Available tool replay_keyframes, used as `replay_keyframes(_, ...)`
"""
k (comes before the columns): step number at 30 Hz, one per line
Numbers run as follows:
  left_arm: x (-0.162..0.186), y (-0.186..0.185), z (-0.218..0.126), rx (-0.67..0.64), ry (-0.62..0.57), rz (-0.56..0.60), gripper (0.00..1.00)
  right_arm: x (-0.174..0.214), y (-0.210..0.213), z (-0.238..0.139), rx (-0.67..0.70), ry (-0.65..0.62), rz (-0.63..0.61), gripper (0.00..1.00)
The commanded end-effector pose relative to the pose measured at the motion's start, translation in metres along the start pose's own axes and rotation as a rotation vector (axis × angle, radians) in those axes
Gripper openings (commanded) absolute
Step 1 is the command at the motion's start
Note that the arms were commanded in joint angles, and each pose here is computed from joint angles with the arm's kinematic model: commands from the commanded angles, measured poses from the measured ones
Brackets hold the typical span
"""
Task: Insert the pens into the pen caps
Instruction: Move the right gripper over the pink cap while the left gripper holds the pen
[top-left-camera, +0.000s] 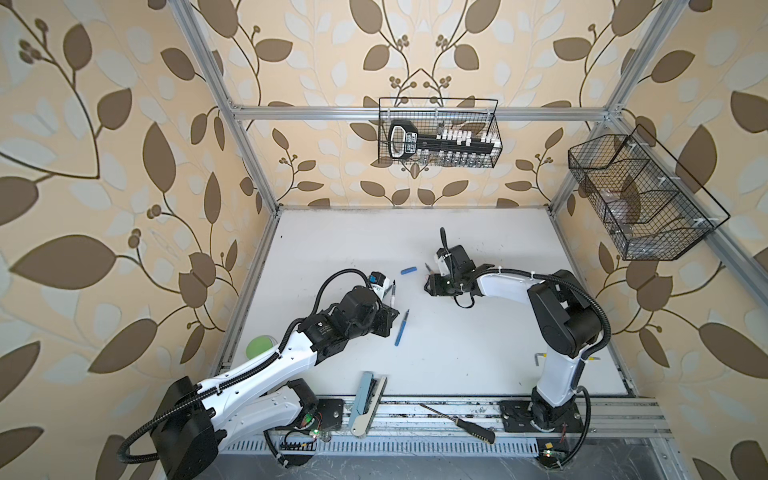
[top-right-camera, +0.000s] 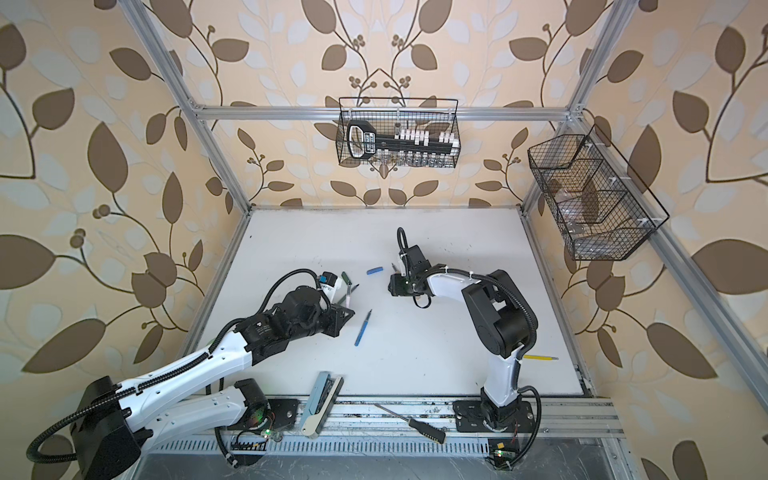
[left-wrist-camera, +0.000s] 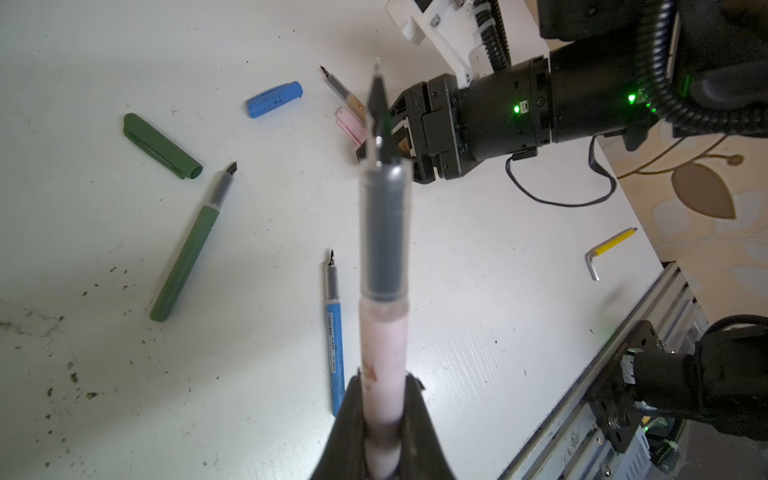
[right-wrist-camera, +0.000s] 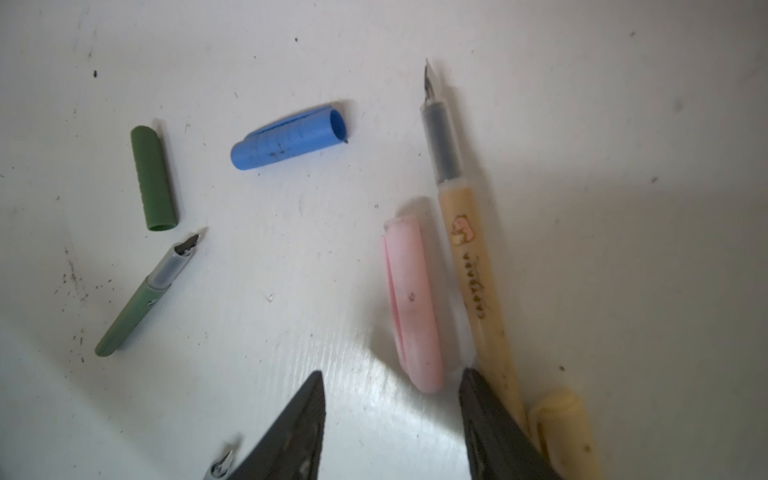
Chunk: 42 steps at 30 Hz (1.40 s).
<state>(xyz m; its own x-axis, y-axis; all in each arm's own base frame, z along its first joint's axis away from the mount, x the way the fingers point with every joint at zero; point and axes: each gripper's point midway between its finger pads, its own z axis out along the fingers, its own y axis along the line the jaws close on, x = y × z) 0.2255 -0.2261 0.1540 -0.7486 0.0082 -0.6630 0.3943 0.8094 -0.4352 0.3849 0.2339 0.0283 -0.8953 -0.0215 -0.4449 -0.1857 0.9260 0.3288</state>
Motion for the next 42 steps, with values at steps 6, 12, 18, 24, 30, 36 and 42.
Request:
replay_keyframes(6, -0.005, 0.004, -0.007, -0.014, -0.039, 0.028, 0.09, -0.007, -0.013, 0.011, 0.114, 0.049, -0.096, 0.54)
replay_keyframes(12, -0.006, 0.003, -0.008, -0.013, -0.047, 0.038, 0.09, -0.015, -0.01, 0.018, 0.148, 0.073, -0.159, 0.53)
replay_keyframes(18, -0.005, 0.005, -0.009, -0.022, -0.047, 0.045, 0.09, -0.016, -0.009, 0.024, 0.19, 0.12, -0.207, 0.48)
replay_keyframes(24, -0.004, 0.007, -0.01, -0.032, -0.043, 0.05, 0.09, -0.016, -0.005, 0.024, 0.153, 0.142, -0.205, 0.38)
replay_keyframes(30, -0.005, 0.008, -0.01, -0.037, -0.048, 0.055, 0.09, -0.026, 0.009, 0.027, 0.088, 0.124, -0.22, 0.43)
replay_keyframes(36, -0.005, 0.008, -0.012, -0.039, -0.044, 0.056, 0.09, -0.025, 0.027, 0.036, -0.006, 0.148, -0.22, 0.44)
replay_keyframes(42, -0.005, 0.008, -0.013, -0.038, -0.046, 0.055, 0.09, -0.011, 0.042, 0.035, -0.067, 0.187, -0.239, 0.43)
